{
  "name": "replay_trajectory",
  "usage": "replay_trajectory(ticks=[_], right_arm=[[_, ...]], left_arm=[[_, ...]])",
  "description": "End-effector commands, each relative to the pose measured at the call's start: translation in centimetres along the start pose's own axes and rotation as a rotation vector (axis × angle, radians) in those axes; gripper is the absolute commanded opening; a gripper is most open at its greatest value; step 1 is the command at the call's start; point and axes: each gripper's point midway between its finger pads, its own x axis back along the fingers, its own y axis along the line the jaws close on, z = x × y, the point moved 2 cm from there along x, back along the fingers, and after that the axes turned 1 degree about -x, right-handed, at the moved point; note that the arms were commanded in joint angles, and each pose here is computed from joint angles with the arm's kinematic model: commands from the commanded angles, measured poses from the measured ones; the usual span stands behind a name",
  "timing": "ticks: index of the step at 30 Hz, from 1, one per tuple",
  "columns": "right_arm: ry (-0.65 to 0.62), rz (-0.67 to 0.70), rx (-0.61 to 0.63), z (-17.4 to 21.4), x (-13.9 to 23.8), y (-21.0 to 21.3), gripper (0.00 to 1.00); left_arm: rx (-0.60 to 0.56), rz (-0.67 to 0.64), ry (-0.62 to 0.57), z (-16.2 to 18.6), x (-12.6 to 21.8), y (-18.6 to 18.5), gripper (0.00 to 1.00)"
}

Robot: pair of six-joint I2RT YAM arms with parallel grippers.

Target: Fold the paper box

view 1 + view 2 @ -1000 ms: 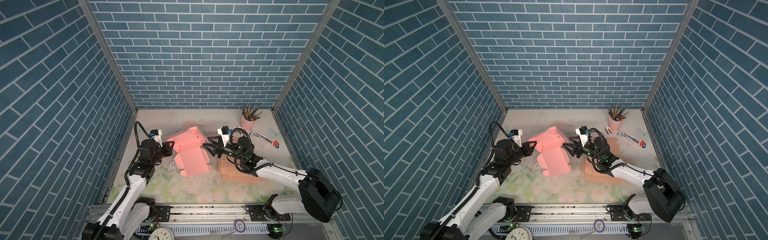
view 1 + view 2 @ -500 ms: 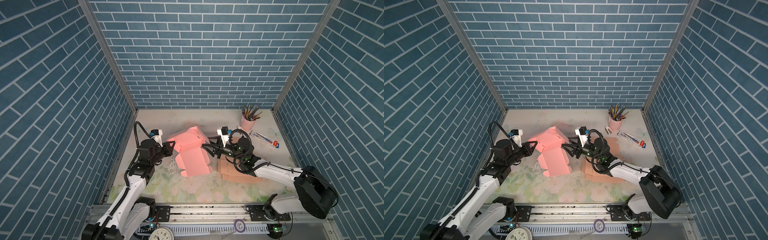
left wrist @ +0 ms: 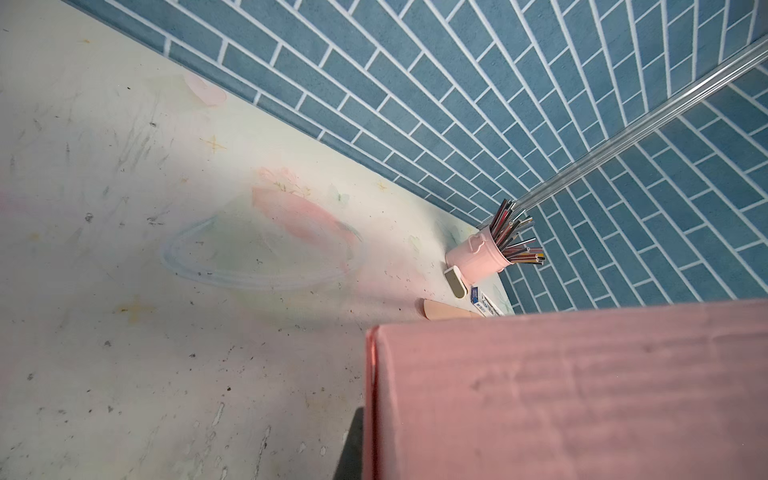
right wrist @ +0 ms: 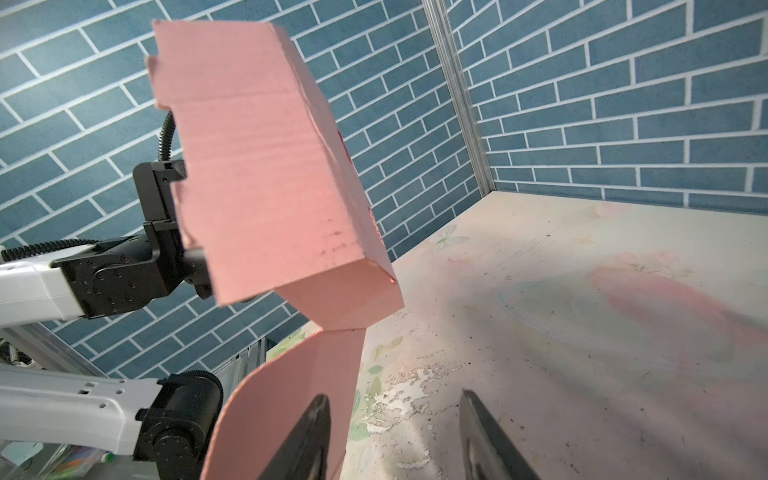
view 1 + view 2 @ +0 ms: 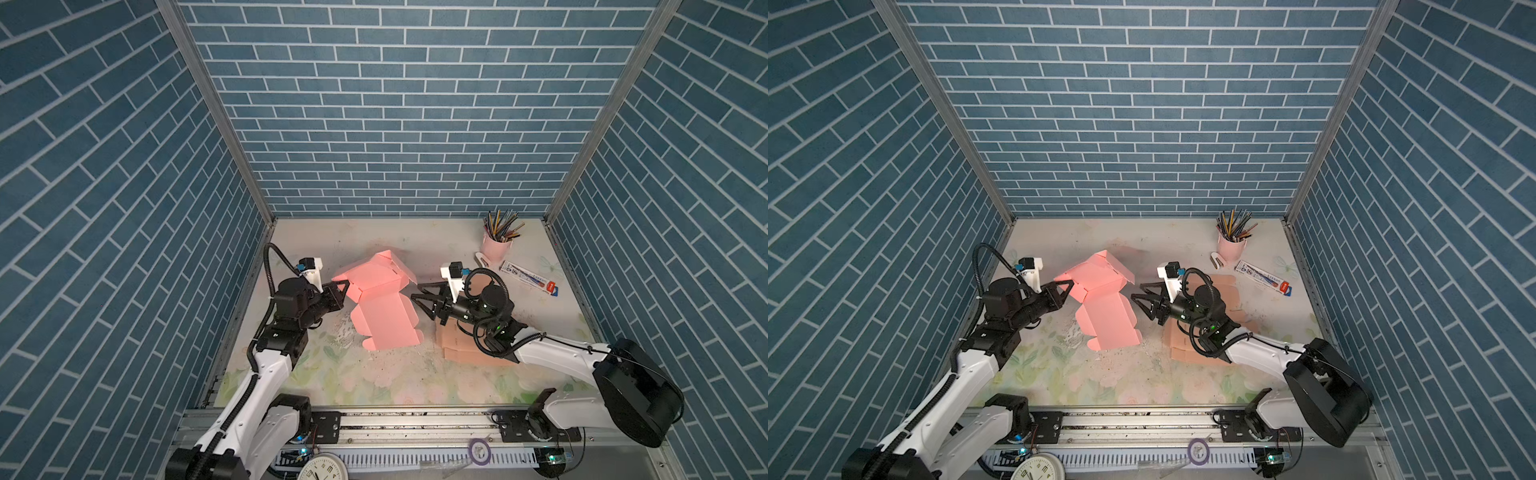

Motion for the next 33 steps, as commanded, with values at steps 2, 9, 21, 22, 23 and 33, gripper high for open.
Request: replay_trajectory(ticks=[2,9,21,22,23,33], right_arm=[[-0.074,-0.02,0.011,-1.8,0.2,0.6,0.47],[-0.072,-0.034,0.0,-2.1,-0.7,0.4,0.38],[-0.076,-0.053,-0.025,-2.8,-2.2,0.2,0.35],[-0.076,-0.056,-0.026,-2.9,-2.3,0.2,0.35],[-0.076,-0.057,-0.027,-2.9,-2.3,0.2,0.35],[-0.05,-0.089,0.003,-2.7,-3.2,1.6,0.44]], left_arm=[[-0.006,0.033,-0.02,-0.8,0.2,-0.7,0.0],[-0.004,0.041,-0.006,-0.3,0.0,-0.6,0.0],[-0.009,0.059,0.01,0.2,-0.1,-0.6,0.0],[-0.01,0.061,0.01,0.1,-0.1,-0.7,0.0],[-0.01,0.061,0.01,0.2,-0.1,-0.6,0.0],[-0.005,0.061,0.012,0.3,-0.1,-0.6,0.0]])
